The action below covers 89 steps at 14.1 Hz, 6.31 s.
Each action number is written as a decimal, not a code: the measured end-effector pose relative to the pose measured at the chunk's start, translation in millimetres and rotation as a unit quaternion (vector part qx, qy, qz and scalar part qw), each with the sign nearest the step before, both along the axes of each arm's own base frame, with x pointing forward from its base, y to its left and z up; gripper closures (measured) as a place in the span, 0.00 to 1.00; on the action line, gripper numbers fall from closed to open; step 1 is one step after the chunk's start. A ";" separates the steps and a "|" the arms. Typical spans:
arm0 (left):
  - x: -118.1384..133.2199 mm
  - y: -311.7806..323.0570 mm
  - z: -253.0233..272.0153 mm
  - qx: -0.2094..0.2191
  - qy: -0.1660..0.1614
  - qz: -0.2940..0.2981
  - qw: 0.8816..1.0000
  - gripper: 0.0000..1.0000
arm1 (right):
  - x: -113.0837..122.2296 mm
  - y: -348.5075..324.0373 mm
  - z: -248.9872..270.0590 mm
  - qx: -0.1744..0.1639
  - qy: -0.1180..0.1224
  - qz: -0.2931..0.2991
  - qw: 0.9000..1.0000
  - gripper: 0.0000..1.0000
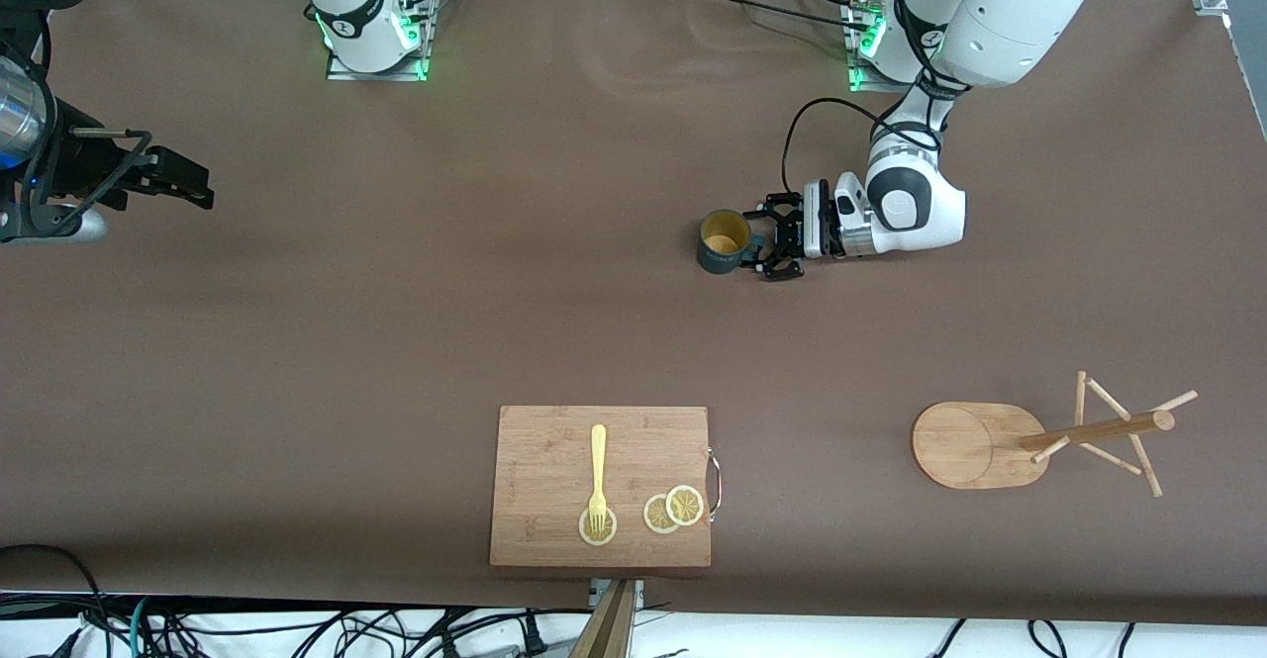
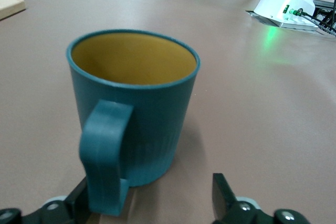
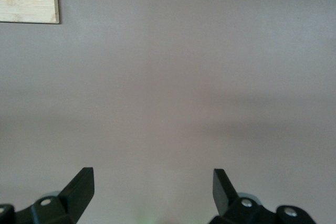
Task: Pass cup and hang on rack
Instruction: 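Close the left gripper on the teal mug's handle, then lift the mug by its handle with the left gripper toward the rack, then lower the mug onto the rack's wooden peg with the left gripper, then open the left gripper and draw it back from the rack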
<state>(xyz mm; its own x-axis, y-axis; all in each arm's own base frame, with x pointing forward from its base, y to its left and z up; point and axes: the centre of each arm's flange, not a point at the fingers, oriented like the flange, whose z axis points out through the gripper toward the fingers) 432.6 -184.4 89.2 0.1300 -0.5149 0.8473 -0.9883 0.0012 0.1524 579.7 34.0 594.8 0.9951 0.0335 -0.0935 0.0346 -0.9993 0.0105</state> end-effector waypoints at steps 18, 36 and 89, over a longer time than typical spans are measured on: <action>48.2 25.7 95.4 -0.001 0.164 0.114 0.980 0.79 | 3.4 1.1 9.5 -0.009 -0.015 0.003 1.000 0.00; 67.7 266.8 233.3 -0.183 0.565 0.346 0.726 0.79 | 3.6 1.1 9.0 -0.009 -0.015 0.003 1.000 0.00; 103.4 409.3 110.7 -0.280 0.646 0.204 0.680 0.00 | 3.7 0.9 8.9 -0.009 -0.015 0.002 1.000 0.00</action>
